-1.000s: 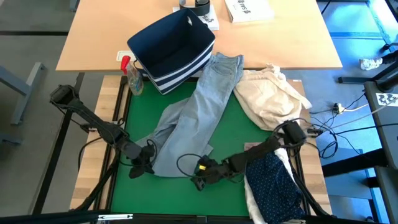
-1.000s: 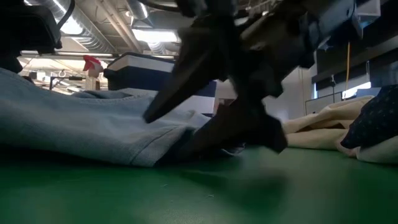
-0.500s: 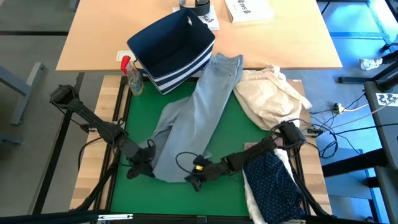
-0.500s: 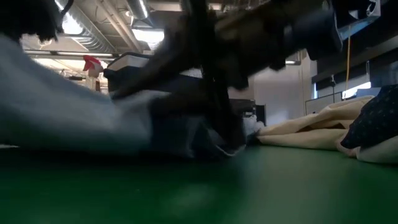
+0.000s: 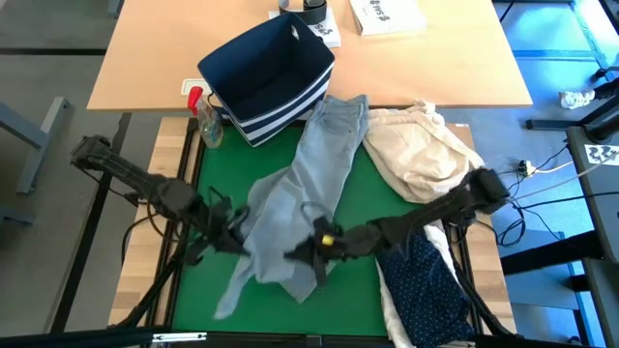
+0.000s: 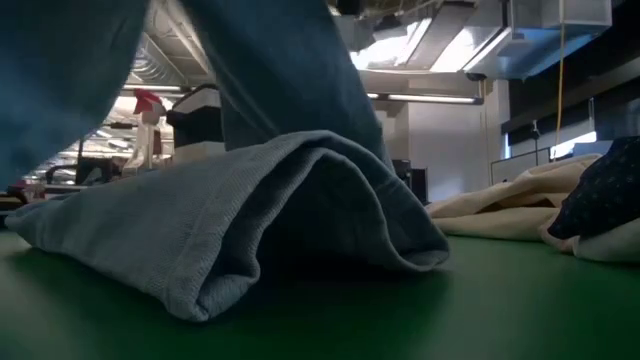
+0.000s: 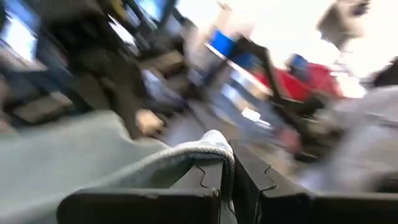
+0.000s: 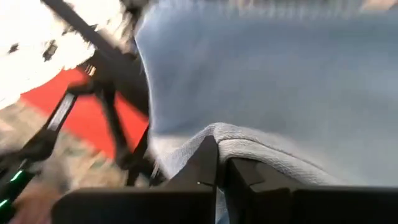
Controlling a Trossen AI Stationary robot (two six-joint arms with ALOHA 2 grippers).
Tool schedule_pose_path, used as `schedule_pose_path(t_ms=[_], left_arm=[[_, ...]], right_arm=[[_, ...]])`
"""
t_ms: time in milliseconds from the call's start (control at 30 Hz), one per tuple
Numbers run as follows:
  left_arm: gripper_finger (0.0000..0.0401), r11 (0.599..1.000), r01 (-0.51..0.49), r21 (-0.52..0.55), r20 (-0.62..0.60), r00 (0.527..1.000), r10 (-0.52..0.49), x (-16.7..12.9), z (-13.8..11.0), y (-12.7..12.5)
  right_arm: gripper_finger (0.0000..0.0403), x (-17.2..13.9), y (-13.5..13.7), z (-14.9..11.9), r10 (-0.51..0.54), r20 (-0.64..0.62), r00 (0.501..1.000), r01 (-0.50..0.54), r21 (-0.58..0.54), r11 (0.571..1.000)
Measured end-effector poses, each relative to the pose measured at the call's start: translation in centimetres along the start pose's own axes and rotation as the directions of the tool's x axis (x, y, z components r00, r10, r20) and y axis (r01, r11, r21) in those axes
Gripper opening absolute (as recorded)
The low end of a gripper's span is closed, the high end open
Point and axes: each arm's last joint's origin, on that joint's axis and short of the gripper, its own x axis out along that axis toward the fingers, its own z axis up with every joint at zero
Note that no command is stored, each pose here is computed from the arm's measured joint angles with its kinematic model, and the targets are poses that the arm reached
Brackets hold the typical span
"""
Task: Fold laundry
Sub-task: Fold the blue jeans
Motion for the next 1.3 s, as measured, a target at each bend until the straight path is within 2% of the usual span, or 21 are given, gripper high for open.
schedule_pose_path(t_ms=[67,133,200,267,400,467,533,667,767,833,900,967,1067,1133,1200,1300], left_arm=[[0.0012,0.987,-0.11,0.12,0.081,0.992,0.1,-0.4,1.6,0.2],[0.0012,0.945,-0.247,0.216,0.18,0.961,0.21,-0.8,3.0,0.7],[0.0012,0.872,-0.395,0.287,0.27,0.907,0.322,-1.1,4.1,1.2],[0.0012,0.771,-0.537,0.342,0.342,0.836,0.43,-1.5,4.8,2.0],[0.0012,0.531,-0.746,0.403,0.415,0.666,0.62,-2.1,5.6,4.3],[0.0012,0.442,-0.798,0.411,0.431,0.597,0.677,-2.3,6.0,5.7],[0.0012,0.382,-0.834,0.398,0.434,0.538,0.723,-2.5,6.4,7.2],[0.0012,0.291,-0.892,0.345,0.446,0.428,0.786,-2.8,7.1,10.4],[0.0012,0.25,-0.922,0.294,0.466,0.367,0.805,-3.0,7.8,12.5],[0.0012,0.248,-0.937,0.248,0.473,0.34,0.813,-3.3,8.2,13.7],[0.0013,0.238,-0.949,0.207,0.453,0.309,0.836,-3.7,8.7,14.8],[0.0021,0.241,-0.955,0.174,0.429,0.294,0.854,-4.0,9.4,15.6],[0.0049,0.268,-0.953,0.143,0.361,0.302,0.882,-4.5,10.5,16.3],[0.0072,0.287,-0.949,0.131,0.282,0.313,0.907,-4.7,10.9,16.6],[0.0095,0.293,-0.946,0.136,0.188,0.315,0.93,-5.0,10.9,16.6],[0.0125,0.28,-0.95,0.141,0.068,0.292,0.954,-5.5,11.0,15.8]], right_arm=[[0.0017,-0.8,0.0,2.0,-0.069,0.076,0.995,0.073,-0.047,0.996],[0.0025,-1.5,-0.4,3.8,-0.142,0.15,0.978,0.155,-0.08,0.985],[0.0028,-2.3,-0.9,5.6,-0.226,0.213,0.951,0.253,-0.112,0.961],[0.0028,-3.2,-1.6,7.5,-0.307,0.287,0.907,0.356,-0.136,0.925],[0.0022,-4.5,-3.9,10.3,-0.487,0.374,0.789,0.579,-0.188,0.793],[0.0019,-4.8,-5.7,11.4,-0.562,0.387,0.731,0.664,-0.214,0.716],[0.0019,-5.2,-7.7,12.6,-0.628,0.382,0.678,0.73,-0.248,0.636],[0.0021,-6.6,-11.8,15.2,-0.748,0.369,0.552,0.832,-0.304,0.464],[0.0021,-8.2,-14.5,17.5,-0.802,0.382,0.459,0.88,-0.319,0.352],[0.0021,-9.4,-15.9,19.3,-0.821,0.406,0.402,0.904,-0.32,0.284],[0.0022,-10.6,-17.1,21.0,-0.838,0.417,0.35,0.921,-0.319,0.226],[0.0022,-11.7,-17.9,22.7,-0.843,0.429,0.325,0.928,-0.318,0.196],[0.0025,-13.5,-19.5,24.5,-0.86,0.4,0.316,0.925,-0.33,0.186],[0.0038,-14.8,-20.8,25.2,-0.879,0.353,0.321,0.925,-0.316,0.21],[0.0065,-16.0,-21.9,25.5,-0.9,0.291,0.324,0.927,-0.287,0.241],[0.0121,-17.2,-23.1,25.3,-0.926,0.185,0.33,0.922,-0.271,0.275]])
